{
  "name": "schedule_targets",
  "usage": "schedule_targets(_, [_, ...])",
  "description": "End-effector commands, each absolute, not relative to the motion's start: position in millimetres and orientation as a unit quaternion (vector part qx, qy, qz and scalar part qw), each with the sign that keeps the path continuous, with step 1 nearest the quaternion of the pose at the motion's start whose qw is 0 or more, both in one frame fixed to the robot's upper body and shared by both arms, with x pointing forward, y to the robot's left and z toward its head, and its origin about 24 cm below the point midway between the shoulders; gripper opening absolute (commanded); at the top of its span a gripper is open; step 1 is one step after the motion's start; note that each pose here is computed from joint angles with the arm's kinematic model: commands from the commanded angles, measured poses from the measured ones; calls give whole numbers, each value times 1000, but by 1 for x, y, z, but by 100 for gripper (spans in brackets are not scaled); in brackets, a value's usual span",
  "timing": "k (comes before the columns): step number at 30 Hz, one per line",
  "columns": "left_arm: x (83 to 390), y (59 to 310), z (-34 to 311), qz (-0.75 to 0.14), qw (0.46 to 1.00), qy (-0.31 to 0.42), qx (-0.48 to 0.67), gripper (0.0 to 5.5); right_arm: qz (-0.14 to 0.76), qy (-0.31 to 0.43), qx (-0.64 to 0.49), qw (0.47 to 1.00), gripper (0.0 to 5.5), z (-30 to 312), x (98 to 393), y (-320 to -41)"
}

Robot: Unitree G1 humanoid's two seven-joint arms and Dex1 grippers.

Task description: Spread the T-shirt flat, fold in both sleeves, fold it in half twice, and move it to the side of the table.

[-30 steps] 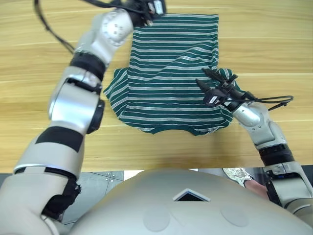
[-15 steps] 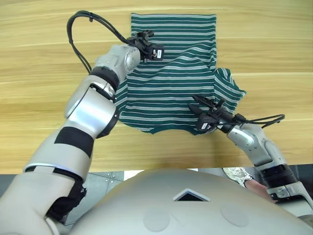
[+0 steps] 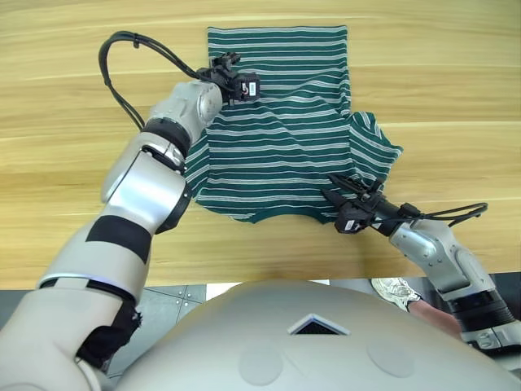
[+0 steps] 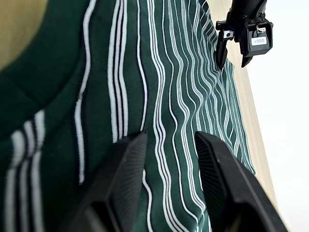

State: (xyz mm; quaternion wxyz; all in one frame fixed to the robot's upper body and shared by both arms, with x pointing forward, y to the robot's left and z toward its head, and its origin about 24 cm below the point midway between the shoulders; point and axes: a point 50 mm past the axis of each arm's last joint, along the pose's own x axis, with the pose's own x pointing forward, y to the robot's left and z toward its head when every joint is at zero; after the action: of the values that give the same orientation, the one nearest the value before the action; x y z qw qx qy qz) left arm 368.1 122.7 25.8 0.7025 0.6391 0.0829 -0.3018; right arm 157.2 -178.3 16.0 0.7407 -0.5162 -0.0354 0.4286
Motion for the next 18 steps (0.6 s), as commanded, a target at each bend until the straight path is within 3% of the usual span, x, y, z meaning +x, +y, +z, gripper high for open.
schedule_targets(1, [360,143,11,-292,698,128,642,269,452,6,-527,720,188,5,148,-186])
schedule_targets(6, [359,129,12,-312,714,97,619,269,417,-58,-507,752,188,22,161,-176])
schedule_targets(9, [362,118,22,-321,728,53,604,269,324,-172,-437,821,188,63,182,-163])
schedule_targets(12, [373,115,47,-293,756,-13,585,269,256,-228,-373,862,188,91,191,-164])
schedule_targets(16, [384,134,97,-228,777,-149,568,269,243,-219,-361,873,188,89,190,-170])
schedule_targets(18, [378,158,112,-199,776,-200,564,269,246,-206,-371,871,188,82,190,-172])
